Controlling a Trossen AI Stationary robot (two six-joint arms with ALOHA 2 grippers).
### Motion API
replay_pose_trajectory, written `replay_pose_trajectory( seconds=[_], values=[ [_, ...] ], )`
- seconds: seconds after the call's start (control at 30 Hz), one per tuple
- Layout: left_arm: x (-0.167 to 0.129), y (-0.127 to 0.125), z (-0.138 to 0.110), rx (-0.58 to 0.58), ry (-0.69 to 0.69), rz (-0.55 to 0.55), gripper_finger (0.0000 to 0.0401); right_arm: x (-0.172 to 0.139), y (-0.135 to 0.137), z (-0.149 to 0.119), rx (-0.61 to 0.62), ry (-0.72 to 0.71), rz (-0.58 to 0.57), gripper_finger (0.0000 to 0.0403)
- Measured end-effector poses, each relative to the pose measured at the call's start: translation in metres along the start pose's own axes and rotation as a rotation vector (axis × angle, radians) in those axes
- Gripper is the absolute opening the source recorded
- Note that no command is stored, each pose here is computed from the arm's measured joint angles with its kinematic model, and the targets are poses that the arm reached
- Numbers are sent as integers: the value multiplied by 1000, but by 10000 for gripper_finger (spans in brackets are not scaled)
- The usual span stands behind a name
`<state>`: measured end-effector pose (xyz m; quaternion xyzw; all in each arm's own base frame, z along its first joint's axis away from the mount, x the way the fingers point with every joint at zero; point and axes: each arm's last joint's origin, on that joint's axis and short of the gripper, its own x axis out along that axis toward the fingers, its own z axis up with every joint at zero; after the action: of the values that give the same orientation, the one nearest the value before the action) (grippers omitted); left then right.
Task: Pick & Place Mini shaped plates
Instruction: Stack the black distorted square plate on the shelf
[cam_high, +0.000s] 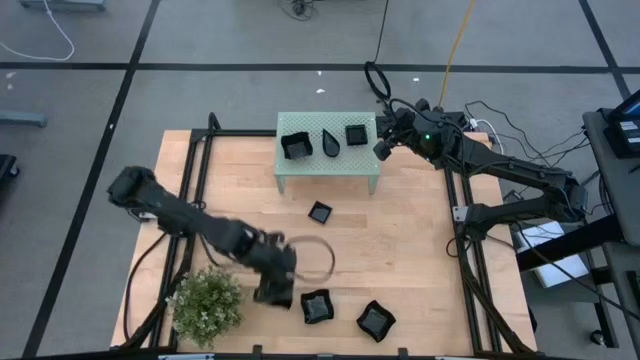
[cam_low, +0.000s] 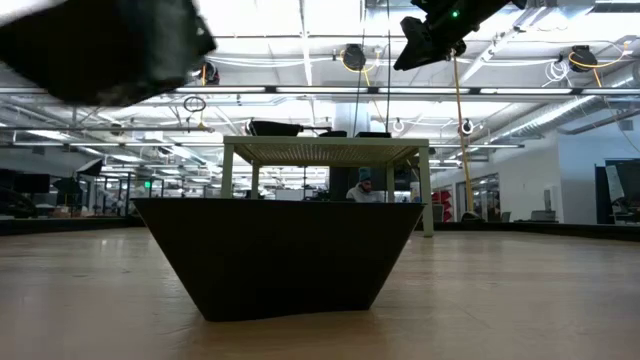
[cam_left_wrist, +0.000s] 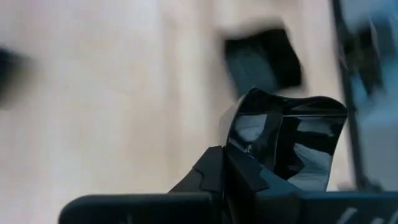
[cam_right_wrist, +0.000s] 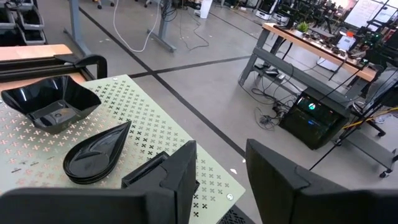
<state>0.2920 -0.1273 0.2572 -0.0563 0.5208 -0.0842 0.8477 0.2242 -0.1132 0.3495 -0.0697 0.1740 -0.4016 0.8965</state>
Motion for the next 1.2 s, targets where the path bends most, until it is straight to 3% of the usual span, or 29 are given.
replay_pose_trajectory(
  seconds=[0.37,0.53,0.77,0.93,1.2],
  values=[
    [-106,94,20,-281,-517,456,6,0,0,0,-29,-1,-1,130],
    [-132,143,23,-581,-709,600,12,2,-4,0,-3,-3,-16,130],
    [-135,195,18,-981,-819,651,5,4,-10,-1,53,3,-42,130],
    [-128,209,22,-1127,-888,651,16,6,-15,-2,82,8,-63,130],
    [-120,208,21,-1261,-966,763,6,8,-22,-3,91,14,-90,130]
  ],
)
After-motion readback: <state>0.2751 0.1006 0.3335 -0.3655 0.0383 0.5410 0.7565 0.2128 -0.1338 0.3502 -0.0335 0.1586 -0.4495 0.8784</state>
